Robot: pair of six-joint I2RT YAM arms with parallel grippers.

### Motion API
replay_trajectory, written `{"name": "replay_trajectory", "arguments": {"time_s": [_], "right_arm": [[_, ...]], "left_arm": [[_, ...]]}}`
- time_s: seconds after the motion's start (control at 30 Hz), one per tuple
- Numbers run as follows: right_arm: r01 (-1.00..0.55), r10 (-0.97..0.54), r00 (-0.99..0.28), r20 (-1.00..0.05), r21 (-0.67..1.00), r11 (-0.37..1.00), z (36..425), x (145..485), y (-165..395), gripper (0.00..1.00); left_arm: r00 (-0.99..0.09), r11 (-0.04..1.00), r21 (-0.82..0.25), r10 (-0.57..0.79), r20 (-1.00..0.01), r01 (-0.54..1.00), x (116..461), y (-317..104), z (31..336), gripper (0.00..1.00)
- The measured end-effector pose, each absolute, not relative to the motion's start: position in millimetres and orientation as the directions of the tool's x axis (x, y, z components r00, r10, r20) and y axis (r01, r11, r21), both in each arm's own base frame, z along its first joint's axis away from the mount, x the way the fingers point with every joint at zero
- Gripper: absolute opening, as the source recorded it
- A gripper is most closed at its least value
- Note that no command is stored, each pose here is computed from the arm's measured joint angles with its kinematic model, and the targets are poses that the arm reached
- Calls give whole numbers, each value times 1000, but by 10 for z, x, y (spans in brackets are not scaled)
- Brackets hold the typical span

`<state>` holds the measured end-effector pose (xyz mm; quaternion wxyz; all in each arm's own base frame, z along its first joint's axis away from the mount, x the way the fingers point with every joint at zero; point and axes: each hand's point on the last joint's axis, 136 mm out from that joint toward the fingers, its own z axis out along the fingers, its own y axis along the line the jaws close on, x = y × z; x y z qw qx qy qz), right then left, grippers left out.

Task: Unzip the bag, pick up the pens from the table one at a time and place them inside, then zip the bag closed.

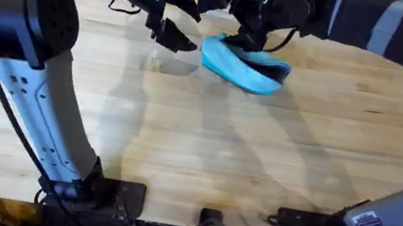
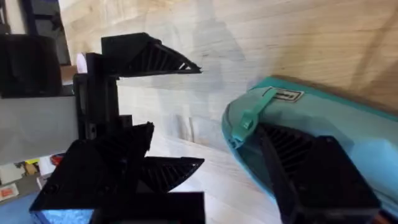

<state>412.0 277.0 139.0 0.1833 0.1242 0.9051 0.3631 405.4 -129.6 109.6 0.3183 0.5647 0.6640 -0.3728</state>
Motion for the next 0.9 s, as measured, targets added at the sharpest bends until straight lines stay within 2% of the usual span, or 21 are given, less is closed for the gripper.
{"name": "replay_trajectory", "arguments": {"time_s": [0.2,0.4,0.73,0.9], "right_arm": [[146,367,-911,-186,688,711,1183,4084,2802,997],[146,376,-910,-177,712,687,1218,4128,2807,983],[126,367,-919,-145,773,622,1342,4214,2753,821],[147,339,-934,-112,746,649,1238,4102,2705,798]], "left_arm": [[-160,84,-136,512,-844,987,4054,-1296,1096,993],[-159,84,-135,513,-844,987,4054,-1296,1096,993],[-159,84,-135,513,-844,987,4054,-1296,1096,993],[-160,84,-135,513,-844,987,4054,-1296,1096,993]]}}
